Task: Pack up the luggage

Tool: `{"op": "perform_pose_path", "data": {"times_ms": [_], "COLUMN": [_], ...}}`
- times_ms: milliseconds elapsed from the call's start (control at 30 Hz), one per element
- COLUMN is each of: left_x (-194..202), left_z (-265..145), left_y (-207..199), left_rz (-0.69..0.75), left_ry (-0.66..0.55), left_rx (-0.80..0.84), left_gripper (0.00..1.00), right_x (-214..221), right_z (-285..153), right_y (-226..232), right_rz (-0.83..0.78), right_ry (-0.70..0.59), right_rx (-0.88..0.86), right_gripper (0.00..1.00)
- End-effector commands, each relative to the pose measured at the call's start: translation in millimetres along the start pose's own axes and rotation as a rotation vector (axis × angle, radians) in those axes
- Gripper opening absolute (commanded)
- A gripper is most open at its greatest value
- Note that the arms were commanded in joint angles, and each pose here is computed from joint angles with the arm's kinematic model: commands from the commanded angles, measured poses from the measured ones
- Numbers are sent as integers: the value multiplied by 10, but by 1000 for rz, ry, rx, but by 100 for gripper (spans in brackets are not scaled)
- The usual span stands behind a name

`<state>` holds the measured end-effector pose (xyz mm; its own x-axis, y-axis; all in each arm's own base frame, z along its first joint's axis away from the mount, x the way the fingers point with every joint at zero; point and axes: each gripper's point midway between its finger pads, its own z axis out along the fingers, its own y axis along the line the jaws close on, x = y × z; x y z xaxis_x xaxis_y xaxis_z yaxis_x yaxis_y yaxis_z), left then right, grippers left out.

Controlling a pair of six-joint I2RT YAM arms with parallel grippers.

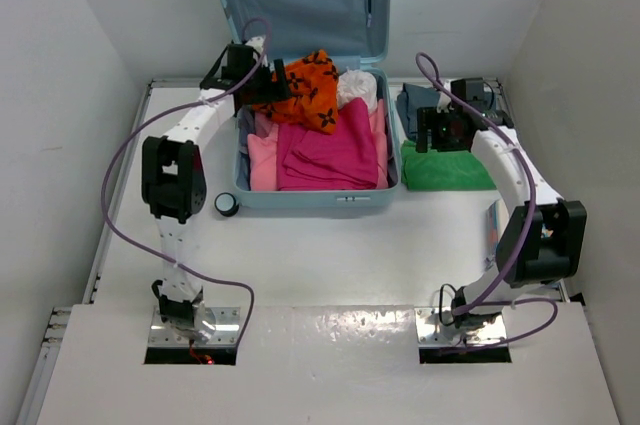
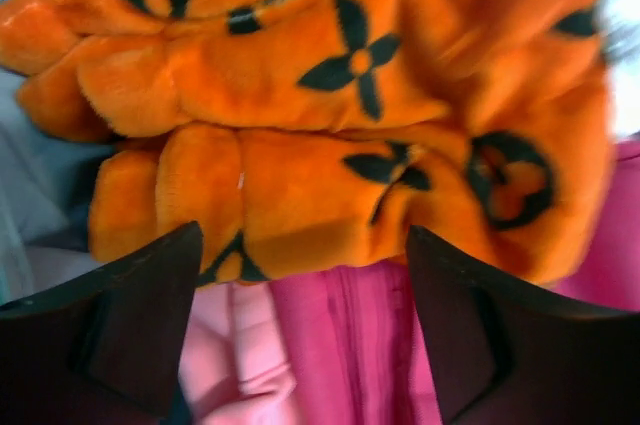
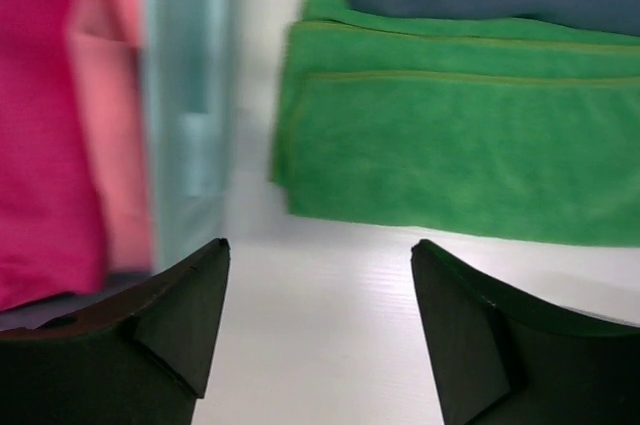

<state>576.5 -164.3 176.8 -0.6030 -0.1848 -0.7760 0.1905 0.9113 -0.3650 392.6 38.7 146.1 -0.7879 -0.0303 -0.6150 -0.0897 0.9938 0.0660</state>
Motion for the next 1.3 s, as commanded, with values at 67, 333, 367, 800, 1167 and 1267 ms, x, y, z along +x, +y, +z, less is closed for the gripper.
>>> {"op": "perform_pose_path", "data": {"times_ms": [67, 333, 367, 800, 1167, 1267], "left_x": [-475, -657, -705, -1044, -998, -913], "left_z": [-457, -813, -857, -1162, -1063, -1028], "left_y": [-87, 351, 409, 988, 1131, 1157], "left_rz": [166, 82, 75, -86, -146, -162], "left_ry": [-139, -161, -165, -204, -183, -164], "left_rx": [-62, -131, -143, -173, -182, -186], "left_gripper": [90, 92, 92, 92, 92, 92], "right_x": [98, 474, 524, 645, 664, 618], "right_z": [74, 570, 693, 1362, 1337, 1378], "right_y": [-414, -69, -43, -195, -273, -240], "right_rz": [-96, 194, 221, 271, 237, 264], "right_ry": [15, 165, 186, 198, 192, 178], "right_rx": [147, 96, 113, 310, 274, 264], "right_gripper": [77, 81, 81, 61, 57, 65]}}
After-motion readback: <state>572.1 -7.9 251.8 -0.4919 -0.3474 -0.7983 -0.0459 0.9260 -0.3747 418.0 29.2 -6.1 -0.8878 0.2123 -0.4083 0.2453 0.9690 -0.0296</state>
